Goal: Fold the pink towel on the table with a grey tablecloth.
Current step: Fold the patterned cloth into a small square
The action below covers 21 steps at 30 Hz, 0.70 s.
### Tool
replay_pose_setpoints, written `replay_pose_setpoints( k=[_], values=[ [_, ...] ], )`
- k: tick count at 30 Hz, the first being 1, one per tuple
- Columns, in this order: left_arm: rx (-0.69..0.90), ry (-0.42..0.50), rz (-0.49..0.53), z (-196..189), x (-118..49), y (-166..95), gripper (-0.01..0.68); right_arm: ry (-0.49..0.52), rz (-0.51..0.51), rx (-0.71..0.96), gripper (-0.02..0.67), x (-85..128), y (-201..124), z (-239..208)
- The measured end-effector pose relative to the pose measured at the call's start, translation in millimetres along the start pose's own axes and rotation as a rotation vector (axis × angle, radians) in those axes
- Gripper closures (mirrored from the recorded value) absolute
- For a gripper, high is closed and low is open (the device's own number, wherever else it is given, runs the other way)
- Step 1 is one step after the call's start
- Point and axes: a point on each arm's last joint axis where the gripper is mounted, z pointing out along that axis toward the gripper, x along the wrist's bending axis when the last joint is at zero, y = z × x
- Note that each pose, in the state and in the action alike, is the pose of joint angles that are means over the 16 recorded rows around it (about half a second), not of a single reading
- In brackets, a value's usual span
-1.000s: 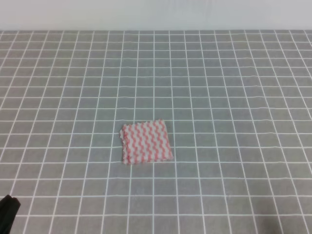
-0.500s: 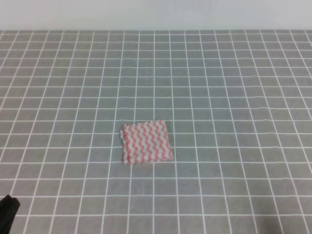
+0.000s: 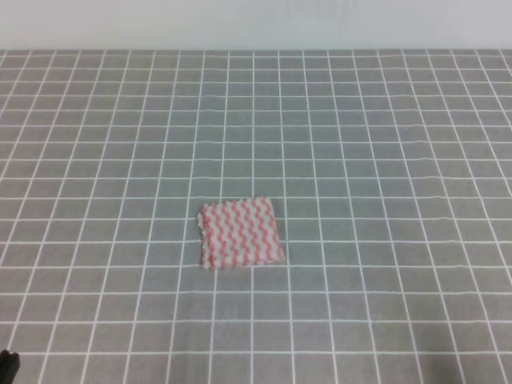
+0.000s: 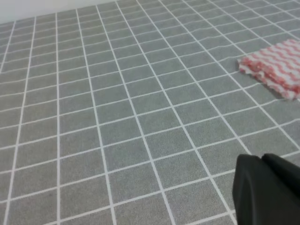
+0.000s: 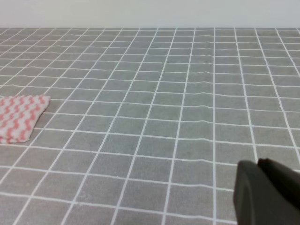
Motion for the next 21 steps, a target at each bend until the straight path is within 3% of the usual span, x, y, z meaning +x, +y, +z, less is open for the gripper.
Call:
replay_pose_setpoints(
  k=[21],
  values=[
    [0.031,0.003,-0.011,-0.3,0.1,-1.3,0.673,0.000,0.000,-0.003,0.664,-0.1,-0.4,0.0]
  ],
)
